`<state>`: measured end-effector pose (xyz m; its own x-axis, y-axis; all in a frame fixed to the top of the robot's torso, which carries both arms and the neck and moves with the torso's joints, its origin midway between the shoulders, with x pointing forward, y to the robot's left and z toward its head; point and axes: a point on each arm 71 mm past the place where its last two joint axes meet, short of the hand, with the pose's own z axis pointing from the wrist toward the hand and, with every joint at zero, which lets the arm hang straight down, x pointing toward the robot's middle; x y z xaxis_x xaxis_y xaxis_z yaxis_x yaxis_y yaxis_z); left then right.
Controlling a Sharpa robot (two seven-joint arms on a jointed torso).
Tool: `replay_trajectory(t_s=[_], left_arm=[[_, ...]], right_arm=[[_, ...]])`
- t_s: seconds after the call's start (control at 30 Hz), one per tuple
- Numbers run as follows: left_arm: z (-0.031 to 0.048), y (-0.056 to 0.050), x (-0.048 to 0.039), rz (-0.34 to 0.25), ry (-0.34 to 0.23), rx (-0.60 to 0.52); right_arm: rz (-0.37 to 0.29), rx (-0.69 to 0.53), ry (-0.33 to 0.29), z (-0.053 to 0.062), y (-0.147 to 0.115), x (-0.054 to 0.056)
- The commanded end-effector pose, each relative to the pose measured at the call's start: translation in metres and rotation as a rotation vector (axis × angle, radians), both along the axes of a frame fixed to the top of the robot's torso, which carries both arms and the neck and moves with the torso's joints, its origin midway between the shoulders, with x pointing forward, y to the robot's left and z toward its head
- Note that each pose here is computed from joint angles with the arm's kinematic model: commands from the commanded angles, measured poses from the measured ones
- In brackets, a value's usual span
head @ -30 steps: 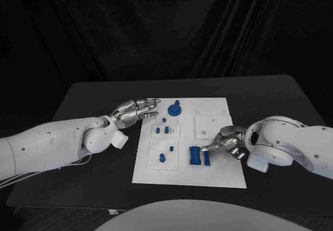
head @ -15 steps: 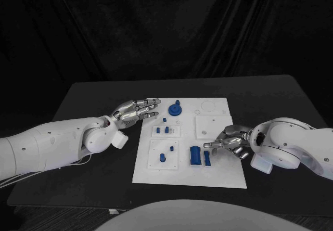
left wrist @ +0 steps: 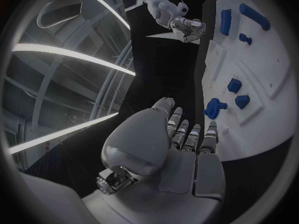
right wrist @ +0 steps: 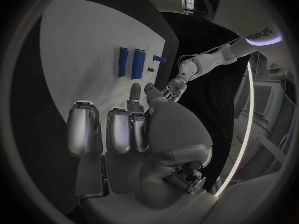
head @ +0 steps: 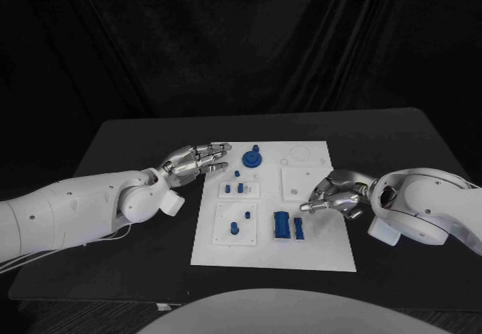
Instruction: Assemble the parts on the task board
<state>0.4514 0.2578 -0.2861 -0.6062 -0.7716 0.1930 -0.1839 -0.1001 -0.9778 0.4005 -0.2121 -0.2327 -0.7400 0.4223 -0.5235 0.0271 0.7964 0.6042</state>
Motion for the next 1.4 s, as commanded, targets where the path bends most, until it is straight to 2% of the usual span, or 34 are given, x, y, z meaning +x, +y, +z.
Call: replay_trajectory(t_s=[0.03, 0.3, 0.73, 1.4], left_arm=[[0.0002, 0.000, -0.0008, 0.000, -0.009, -0.017], [-0.0017, 0.001, -0.0029, 0.002, -0.005, -0.017], [-0.0023, 0.001, -0.0040, 0.001, -0.002, -0.018], [-0.0026, 0.001, -0.0040, 0.000, 0.000, -0.018]], right_arm=[[0.082, -0.093, -0.116, 0.000, 0.000, -0.002], [0.118, -0.190, -0.086, -0.015, 0.002, -0.012], [0.147, -0.235, -0.042, -0.028, 0.009, -0.021], [0.155, -0.259, -0.014, -0.039, 0.018, -0.022]])
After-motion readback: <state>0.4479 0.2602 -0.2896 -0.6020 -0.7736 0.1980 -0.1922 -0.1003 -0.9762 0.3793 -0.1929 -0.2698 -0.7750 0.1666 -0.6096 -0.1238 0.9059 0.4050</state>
